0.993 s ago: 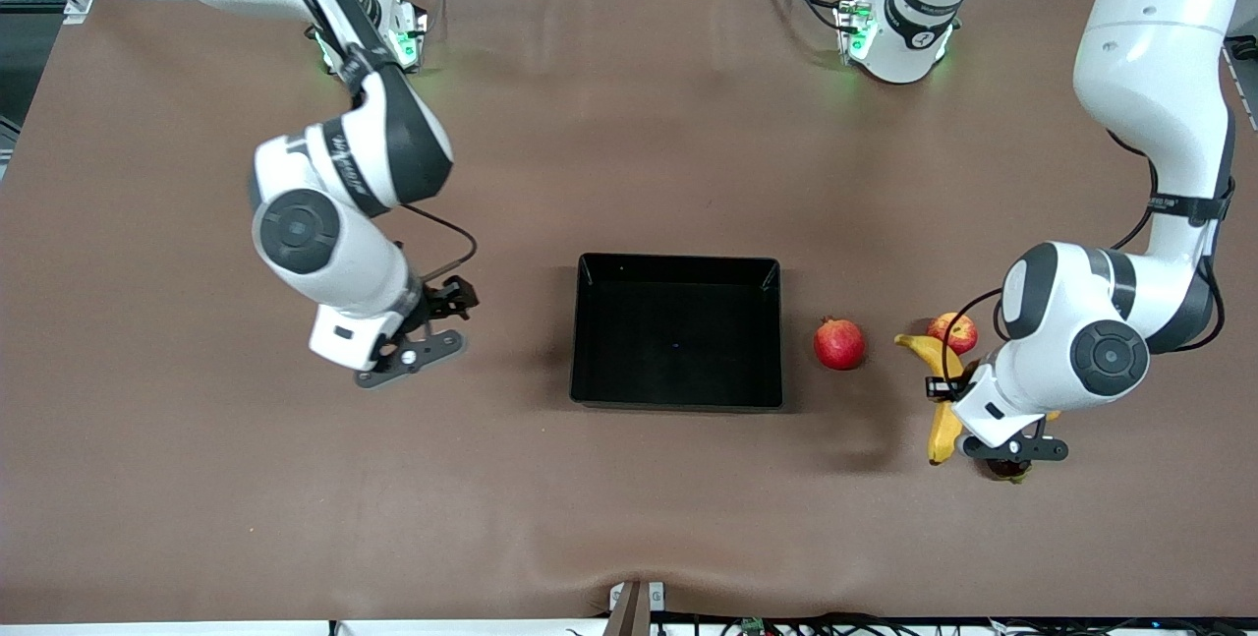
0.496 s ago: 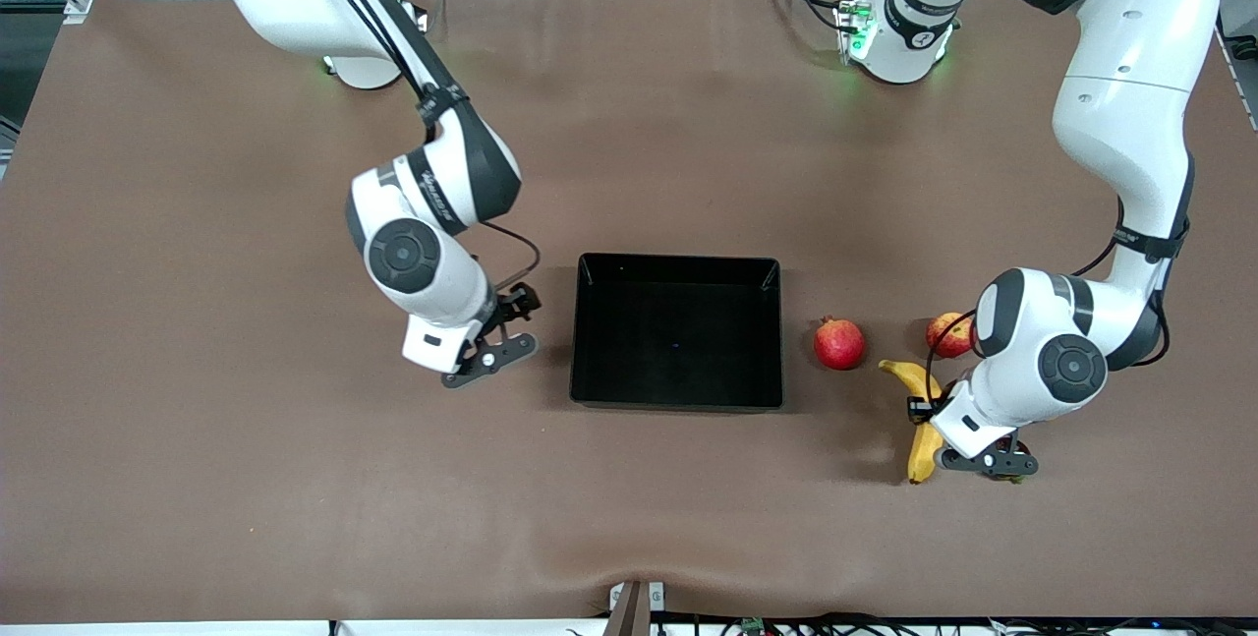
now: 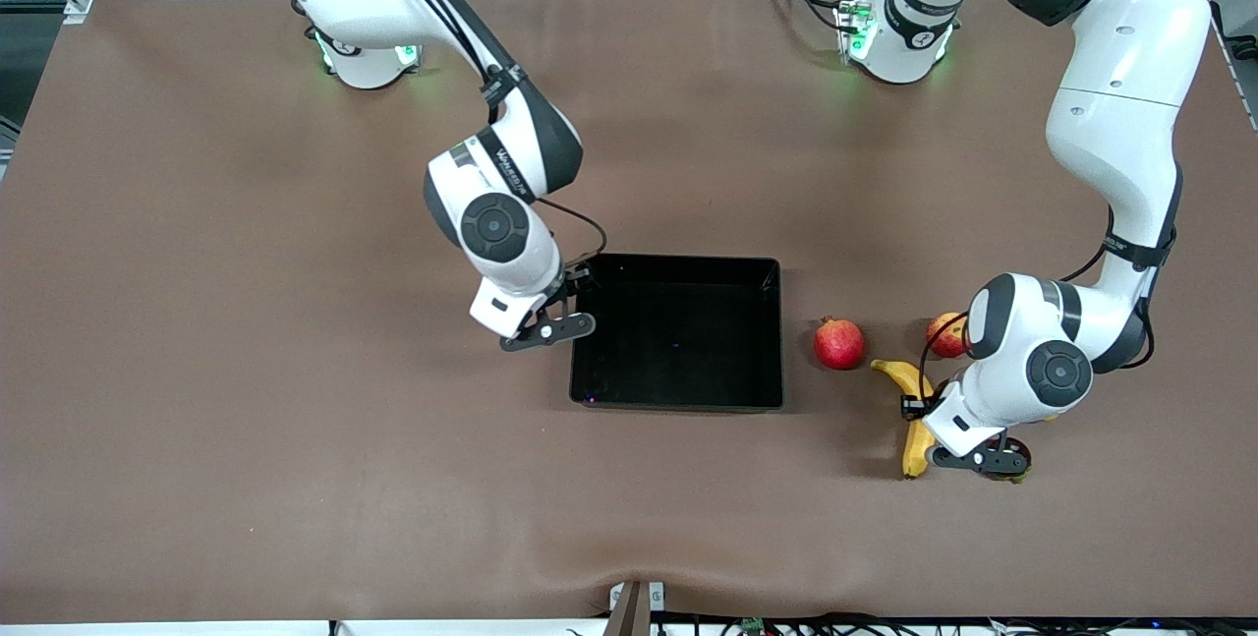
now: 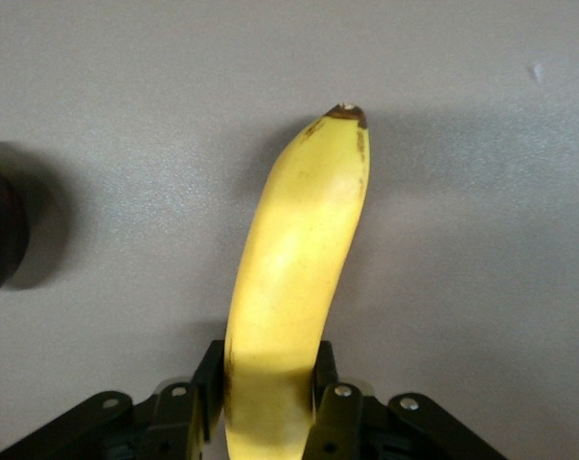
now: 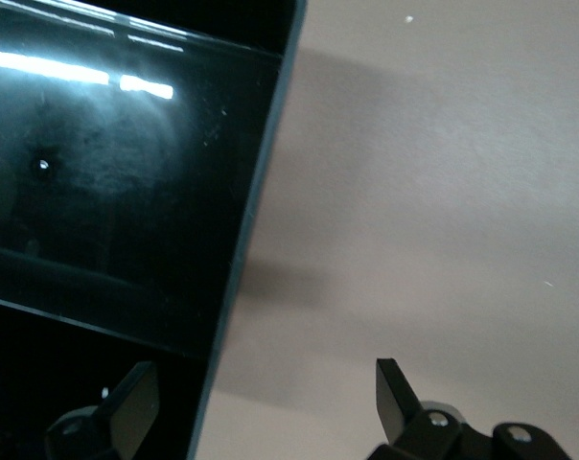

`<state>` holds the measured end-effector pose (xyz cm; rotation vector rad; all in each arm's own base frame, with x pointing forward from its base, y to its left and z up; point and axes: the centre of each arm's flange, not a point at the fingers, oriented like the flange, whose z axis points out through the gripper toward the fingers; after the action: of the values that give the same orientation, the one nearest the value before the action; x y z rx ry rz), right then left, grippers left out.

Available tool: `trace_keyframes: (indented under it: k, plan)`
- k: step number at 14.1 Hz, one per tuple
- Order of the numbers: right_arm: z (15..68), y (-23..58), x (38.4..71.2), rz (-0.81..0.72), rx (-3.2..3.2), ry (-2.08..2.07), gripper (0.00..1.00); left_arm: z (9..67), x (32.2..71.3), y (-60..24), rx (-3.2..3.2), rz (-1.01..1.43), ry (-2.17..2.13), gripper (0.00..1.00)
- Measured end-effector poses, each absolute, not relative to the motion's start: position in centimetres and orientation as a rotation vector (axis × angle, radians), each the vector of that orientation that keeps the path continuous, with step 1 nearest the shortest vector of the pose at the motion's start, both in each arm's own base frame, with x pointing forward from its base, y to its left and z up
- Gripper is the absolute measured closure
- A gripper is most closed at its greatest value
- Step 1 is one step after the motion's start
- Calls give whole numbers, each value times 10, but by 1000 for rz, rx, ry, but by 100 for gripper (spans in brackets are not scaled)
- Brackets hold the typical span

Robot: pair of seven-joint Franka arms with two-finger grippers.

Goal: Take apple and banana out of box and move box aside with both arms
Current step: 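Carry the banana beside the apples while the right gripper grips the tray rim, then release the banana and withdraw the left gripper while the right gripper holds the tray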

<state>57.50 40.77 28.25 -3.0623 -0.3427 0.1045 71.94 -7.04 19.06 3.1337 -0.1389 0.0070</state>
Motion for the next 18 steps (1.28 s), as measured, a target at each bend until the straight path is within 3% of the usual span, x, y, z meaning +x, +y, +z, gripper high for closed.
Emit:
trace_keyframes:
  k: [3, 5, 6, 10, 15, 18]
  plan:
    - [252, 417, 574, 43, -3063, -236, 0, 202, 721, -69, 3139, -8, -137, 26]
    - [237, 428, 566, 49, -3071, -192, 0, 235, 723, -76, 3146, -23, -150, 5]
    - [233, 429, 565, 54, -3076, -159, 0, 262, 723, -83, 3148, -19, -165, 0]
    - [226, 419, 573, 48, -3087, -88, 41, 378, 710, -90, 3196, 40, -183, 0]
    - [232, 411, 584, 26, -3077, -50, 95, 477, 675, -96, 3192, 15, -145, 0]
    - [248, 406, 593, -15, -3066, -33, 97, 537, 649, -88, 3199, 23, -115, 0]
